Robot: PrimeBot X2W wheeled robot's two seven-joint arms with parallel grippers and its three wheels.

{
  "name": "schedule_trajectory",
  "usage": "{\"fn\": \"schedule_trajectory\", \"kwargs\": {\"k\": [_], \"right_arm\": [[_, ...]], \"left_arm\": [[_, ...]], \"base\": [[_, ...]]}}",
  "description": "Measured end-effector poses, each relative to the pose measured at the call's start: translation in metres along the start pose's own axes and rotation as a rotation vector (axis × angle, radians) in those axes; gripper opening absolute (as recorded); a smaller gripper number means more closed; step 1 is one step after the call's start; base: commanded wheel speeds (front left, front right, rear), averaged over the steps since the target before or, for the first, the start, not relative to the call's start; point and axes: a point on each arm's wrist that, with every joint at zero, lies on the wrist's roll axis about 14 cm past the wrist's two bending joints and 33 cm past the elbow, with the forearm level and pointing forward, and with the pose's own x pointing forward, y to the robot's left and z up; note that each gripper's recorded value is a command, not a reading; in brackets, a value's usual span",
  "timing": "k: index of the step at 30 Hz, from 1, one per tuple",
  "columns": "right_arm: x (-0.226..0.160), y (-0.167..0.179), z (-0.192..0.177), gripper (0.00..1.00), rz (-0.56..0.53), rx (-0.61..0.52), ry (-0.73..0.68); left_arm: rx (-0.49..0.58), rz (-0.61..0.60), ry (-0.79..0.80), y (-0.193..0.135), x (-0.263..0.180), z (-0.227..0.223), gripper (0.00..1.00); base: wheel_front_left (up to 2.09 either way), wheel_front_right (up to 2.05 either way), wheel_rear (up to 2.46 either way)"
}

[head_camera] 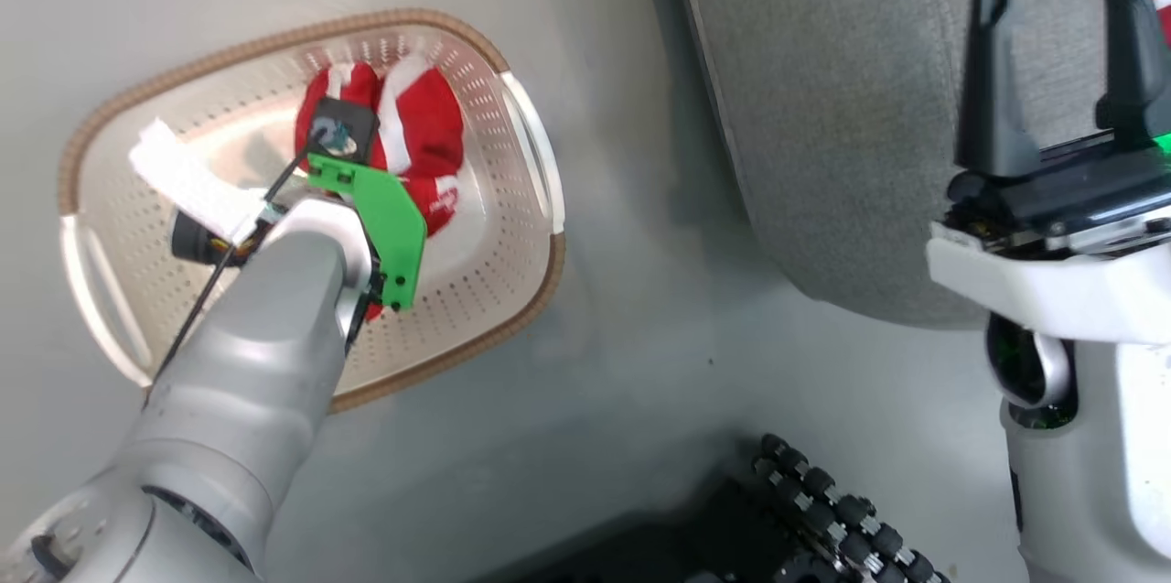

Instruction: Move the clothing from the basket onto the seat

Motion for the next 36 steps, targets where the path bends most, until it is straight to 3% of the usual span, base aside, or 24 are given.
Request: {"fn": "schedule_trajectory", "kwargs": {"k": [11,24,29,36], "right_arm": [[-0.013,-0.019,0.075,1.00,-0.051,0.065,-0.161],[-0.066,-0.014,0.131,1.00,-0.021,0.088,-0.242],[-0.090,-0.006,0.143,1.00,0.002,0.105,-0.261],[-0.116,0.007,0.150,1.00,0.024,0.162,-0.274]], "left_arm": [[0.030,0.026,-0.170,-0.008,-0.075,0.019,0.00],[0.066,0.100,-0.548,-0.023,-0.185,0.077,0.00],[0.084,0.147,-0.815,-0.030,-0.256,0.137,0.00],[0.102,0.213,-1.119,-0.036,-0.352,0.159,0.00]], "base": [[0.00,0.00,0.00],[0.00,0.00,0.00],[0.00,0.00,0.00],[0.00,0.00,0.00]]}}
